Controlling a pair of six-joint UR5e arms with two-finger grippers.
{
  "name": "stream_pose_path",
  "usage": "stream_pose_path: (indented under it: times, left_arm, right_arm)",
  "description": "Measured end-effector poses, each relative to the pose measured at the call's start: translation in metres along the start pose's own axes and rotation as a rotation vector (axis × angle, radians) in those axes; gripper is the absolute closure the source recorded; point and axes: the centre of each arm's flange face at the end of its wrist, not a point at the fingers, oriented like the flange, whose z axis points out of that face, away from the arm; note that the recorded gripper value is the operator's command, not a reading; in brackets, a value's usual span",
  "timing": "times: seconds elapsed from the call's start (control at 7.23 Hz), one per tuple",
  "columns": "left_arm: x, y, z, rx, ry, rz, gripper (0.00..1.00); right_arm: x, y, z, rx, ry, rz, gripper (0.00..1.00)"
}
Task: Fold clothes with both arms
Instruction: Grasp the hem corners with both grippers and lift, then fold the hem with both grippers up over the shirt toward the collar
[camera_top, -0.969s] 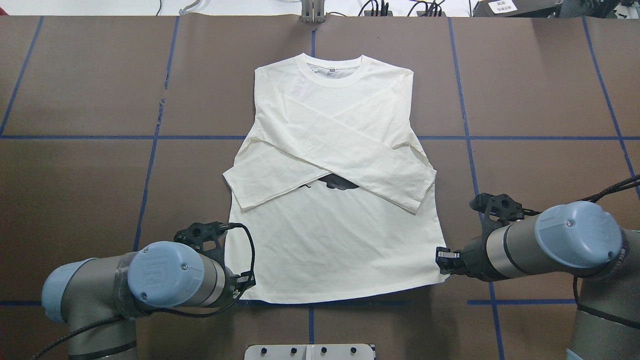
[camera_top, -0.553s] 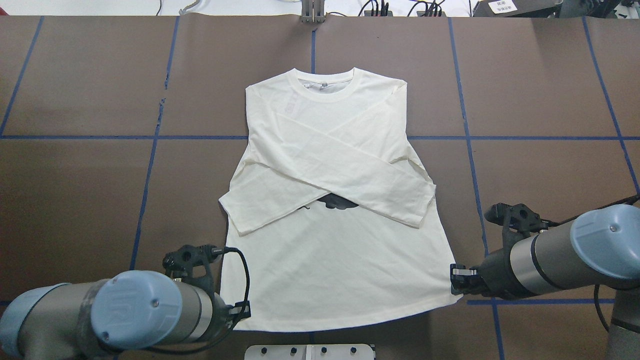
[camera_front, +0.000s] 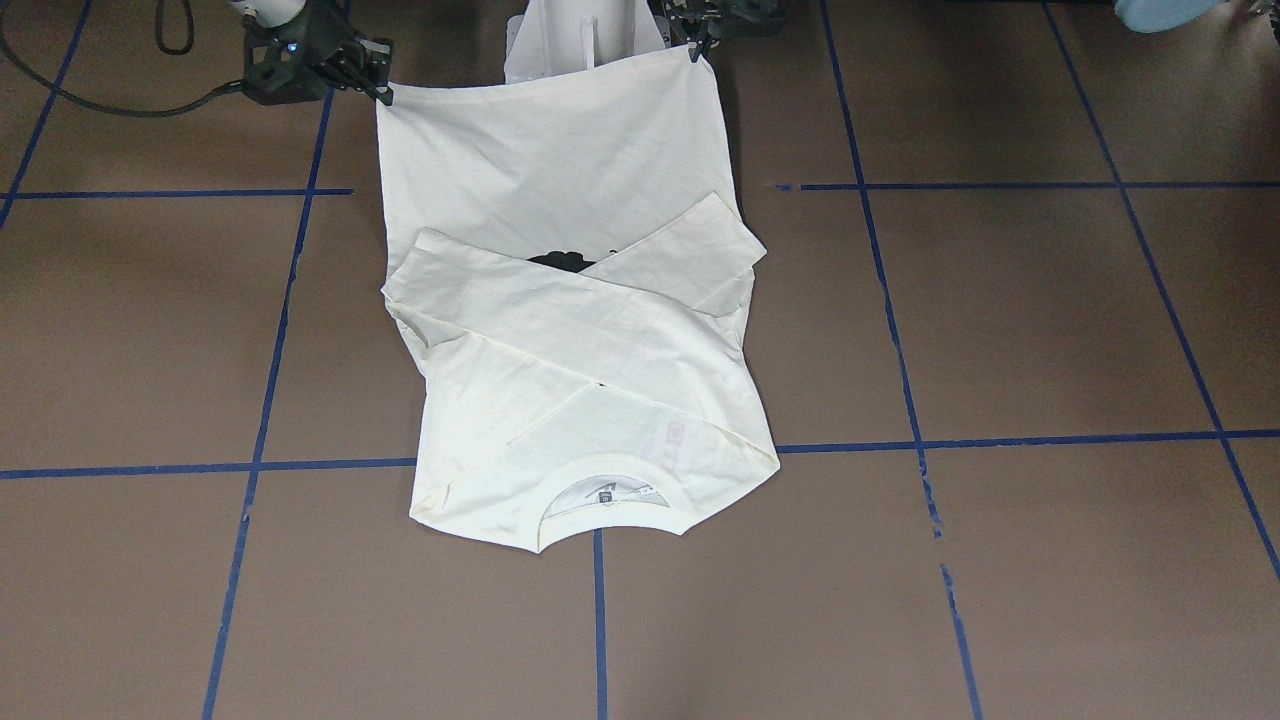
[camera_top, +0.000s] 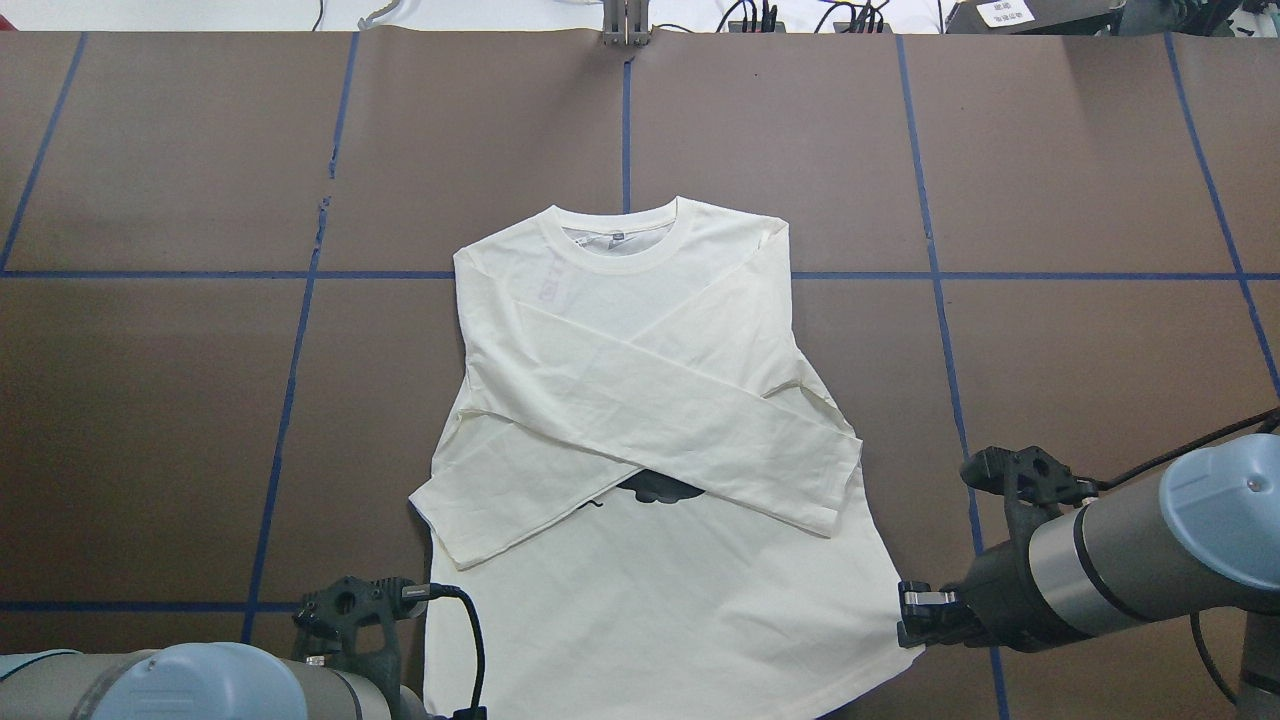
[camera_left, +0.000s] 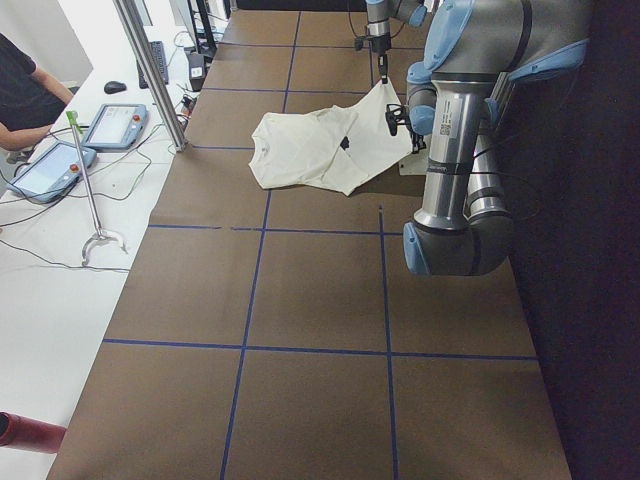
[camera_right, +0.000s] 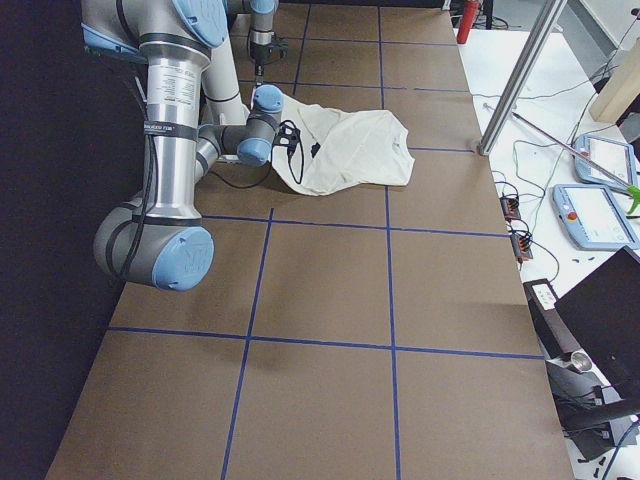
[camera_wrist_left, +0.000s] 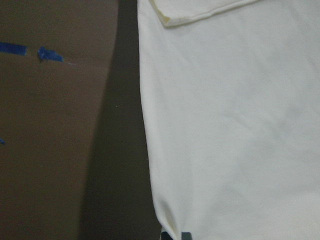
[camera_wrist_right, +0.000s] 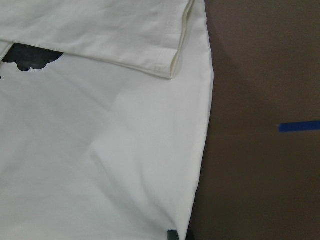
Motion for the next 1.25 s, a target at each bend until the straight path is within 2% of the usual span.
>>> stream_pose_path:
  times: [0.28, 0.42, 0.97, 1.25]
  left_arm:
    - [0.002, -0.041, -0.019, 0.059, 0.023, -0.017, 1.00]
    - [0.001, -0.067, -0.032, 0.081, 0.036, -0.015, 1.00]
    - [0.002, -0.169, -0.093, 0.175, 0.087, -0.026, 1.00]
    - [0.017, -0.250, -0.090, 0.249, 0.052, -0.048, 1.00]
  right_arm:
    - [0.002, -0.027, -0.014, 0.055, -0.076, -0.007, 1.00]
    - [0.007, -0.054, -0.023, 0.084, -0.100, -0.001, 1.00]
    - [0.003, -0.191, -0.065, 0.200, -0.161, 0.082, 1.00]
    - [-0.025, -0.275, -0.074, 0.260, -0.170, 0.131, 1.00]
